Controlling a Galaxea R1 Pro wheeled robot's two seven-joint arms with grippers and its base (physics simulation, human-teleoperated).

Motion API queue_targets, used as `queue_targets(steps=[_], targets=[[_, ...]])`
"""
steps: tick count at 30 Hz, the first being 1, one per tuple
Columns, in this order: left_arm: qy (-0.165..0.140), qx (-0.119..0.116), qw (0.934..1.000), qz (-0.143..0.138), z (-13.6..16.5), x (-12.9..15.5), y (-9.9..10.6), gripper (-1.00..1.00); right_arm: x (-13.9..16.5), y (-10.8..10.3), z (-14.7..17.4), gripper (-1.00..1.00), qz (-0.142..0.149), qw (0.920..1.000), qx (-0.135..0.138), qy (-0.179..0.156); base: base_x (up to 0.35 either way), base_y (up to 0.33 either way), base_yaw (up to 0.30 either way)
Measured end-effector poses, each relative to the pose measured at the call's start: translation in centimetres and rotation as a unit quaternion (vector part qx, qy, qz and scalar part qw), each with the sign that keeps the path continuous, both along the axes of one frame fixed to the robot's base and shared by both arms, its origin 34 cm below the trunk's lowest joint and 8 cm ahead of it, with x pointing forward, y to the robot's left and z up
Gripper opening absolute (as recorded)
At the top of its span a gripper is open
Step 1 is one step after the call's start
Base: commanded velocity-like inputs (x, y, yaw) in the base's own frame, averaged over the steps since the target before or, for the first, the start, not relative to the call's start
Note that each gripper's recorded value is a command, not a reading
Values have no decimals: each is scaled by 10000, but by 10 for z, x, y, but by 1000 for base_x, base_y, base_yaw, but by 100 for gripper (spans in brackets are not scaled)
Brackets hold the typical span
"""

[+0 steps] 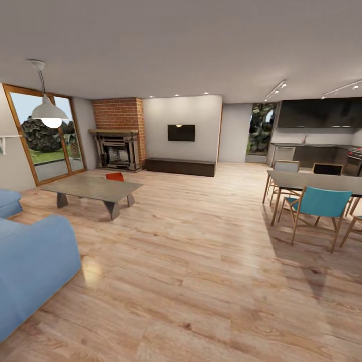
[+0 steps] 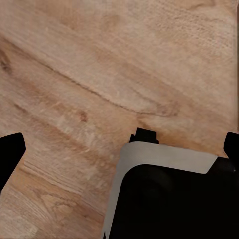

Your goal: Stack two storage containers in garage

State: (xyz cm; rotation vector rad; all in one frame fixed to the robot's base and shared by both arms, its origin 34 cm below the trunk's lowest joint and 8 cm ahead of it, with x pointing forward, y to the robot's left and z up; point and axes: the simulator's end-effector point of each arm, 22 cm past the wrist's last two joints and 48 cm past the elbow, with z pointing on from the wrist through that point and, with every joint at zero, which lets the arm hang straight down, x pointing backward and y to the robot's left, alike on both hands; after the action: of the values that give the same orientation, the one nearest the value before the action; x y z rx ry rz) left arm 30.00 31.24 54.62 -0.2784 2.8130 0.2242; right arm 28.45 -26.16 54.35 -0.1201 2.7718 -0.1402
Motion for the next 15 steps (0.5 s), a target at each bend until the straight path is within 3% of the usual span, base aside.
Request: queue_targets(steps=[15], targets=[[16,-4,10000,4,0,-1,0,100,0,0,0,100,0,10000,0,0,312,0,0]])
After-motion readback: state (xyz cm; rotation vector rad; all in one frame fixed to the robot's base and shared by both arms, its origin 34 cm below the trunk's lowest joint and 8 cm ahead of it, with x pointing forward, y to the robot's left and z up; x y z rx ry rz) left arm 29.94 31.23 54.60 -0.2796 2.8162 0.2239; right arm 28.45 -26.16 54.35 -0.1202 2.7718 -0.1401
